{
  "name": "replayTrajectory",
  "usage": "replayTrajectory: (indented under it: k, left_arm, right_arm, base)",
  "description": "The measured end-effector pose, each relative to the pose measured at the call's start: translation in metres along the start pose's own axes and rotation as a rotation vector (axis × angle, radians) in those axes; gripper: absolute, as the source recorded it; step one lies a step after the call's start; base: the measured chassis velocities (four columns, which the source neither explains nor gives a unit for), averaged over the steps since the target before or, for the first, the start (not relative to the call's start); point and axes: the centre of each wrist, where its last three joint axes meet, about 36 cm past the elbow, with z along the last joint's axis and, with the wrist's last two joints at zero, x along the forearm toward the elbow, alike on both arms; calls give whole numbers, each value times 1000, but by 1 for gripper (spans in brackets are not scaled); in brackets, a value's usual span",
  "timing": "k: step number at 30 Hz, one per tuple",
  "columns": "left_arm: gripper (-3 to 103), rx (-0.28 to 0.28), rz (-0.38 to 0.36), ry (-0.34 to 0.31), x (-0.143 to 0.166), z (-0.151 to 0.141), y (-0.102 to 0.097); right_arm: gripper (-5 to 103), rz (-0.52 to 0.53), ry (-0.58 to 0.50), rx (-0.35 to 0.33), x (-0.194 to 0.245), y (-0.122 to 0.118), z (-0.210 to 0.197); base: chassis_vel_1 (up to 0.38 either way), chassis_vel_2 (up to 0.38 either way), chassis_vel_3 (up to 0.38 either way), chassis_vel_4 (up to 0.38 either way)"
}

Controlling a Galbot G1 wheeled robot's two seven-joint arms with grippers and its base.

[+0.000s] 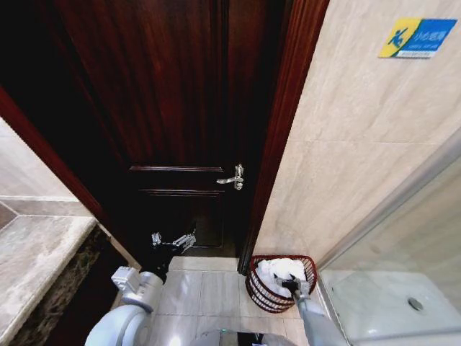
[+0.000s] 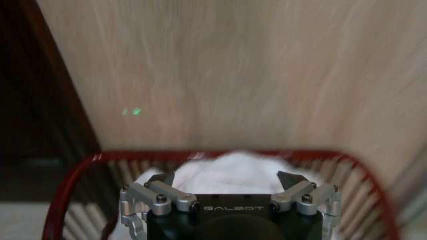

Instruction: Discard the used towel into the hamper.

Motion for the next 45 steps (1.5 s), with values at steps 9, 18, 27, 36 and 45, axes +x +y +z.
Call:
replayTrajectory:
  k: [9,18,27,36,45]
  left_arm:
    - [99,0,0,0,0,0,0]
    - [99,0,0,0,0,0,0]
    - [99,0,0,0,0,0,0]
    - [99,0,0,0,0,0,0]
    - [99,0,0,0,0,0,0]
  right_arm:
    - [100,106,-213,67,114,32,-61]
    - [100,55,-393,33,216,63,-146]
    - [100,-4,-551,45,269,76,-239]
    - [100,-22,-539,-2,287,74,-275]
    - [100,-79,-565,-22,285,84,-285]
  base:
    - [0,0,0,0]
    - [0,0,0,0]
    - [0,0,0,0]
    - [0,0,0,0]
    - [0,0,0,0]
